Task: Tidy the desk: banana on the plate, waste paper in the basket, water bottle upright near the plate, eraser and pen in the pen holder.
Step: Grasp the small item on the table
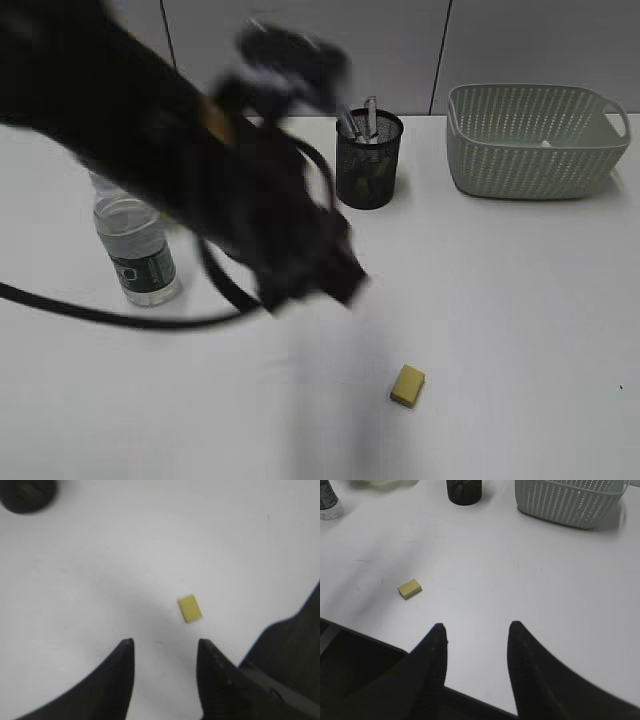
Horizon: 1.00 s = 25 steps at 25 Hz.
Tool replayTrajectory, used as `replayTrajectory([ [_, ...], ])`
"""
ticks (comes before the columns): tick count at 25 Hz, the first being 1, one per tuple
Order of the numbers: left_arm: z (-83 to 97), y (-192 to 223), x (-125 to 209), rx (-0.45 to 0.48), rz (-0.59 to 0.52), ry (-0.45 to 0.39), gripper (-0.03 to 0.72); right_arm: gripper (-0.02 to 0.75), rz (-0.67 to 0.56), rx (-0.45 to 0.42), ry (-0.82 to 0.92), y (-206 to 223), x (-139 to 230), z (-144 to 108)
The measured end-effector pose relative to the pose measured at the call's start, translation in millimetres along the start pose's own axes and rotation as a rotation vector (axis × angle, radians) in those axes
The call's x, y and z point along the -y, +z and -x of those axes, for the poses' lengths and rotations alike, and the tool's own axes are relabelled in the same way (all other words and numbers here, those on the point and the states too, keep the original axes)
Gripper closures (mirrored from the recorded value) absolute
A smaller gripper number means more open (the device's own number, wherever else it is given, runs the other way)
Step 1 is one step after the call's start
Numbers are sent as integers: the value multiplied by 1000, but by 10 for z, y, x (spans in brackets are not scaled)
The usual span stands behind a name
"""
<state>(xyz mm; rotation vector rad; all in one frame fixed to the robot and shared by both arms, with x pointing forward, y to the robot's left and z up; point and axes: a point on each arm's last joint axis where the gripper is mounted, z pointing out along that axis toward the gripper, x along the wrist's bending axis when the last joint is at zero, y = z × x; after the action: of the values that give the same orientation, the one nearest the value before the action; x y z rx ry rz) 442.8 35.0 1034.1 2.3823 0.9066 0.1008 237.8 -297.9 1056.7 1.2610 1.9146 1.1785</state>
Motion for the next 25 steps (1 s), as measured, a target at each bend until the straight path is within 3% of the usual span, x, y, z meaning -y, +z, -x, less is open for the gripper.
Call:
replayTrajectory([
  [2, 249, 469, 28, 12, -123, 18, 265, 408, 0, 0, 2, 0, 0, 0],
  [5, 382, 1012, 77, -1, -242, -10, 196, 408, 0, 0, 2, 0, 0, 0],
  [12, 403, 1601, -43, -23, -282, -87, 196, 408, 0, 0, 4, 0, 0, 0],
  [18, 368, 1842, -48, -48, -300, -89, 286, 408, 1, 0, 5, 0, -1, 0],
  [20, 361, 1869, -38, -58, -305, -89, 363, 408, 1, 0, 7, 0, -1, 0],
  [22, 350, 1872, -40, -72, -302, -72, 485, 408, 1, 0, 7, 0, -1, 0],
  [25, 345, 1865, -55, -83, -288, -49, 503, 408, 1, 0, 7, 0, -1, 0],
])
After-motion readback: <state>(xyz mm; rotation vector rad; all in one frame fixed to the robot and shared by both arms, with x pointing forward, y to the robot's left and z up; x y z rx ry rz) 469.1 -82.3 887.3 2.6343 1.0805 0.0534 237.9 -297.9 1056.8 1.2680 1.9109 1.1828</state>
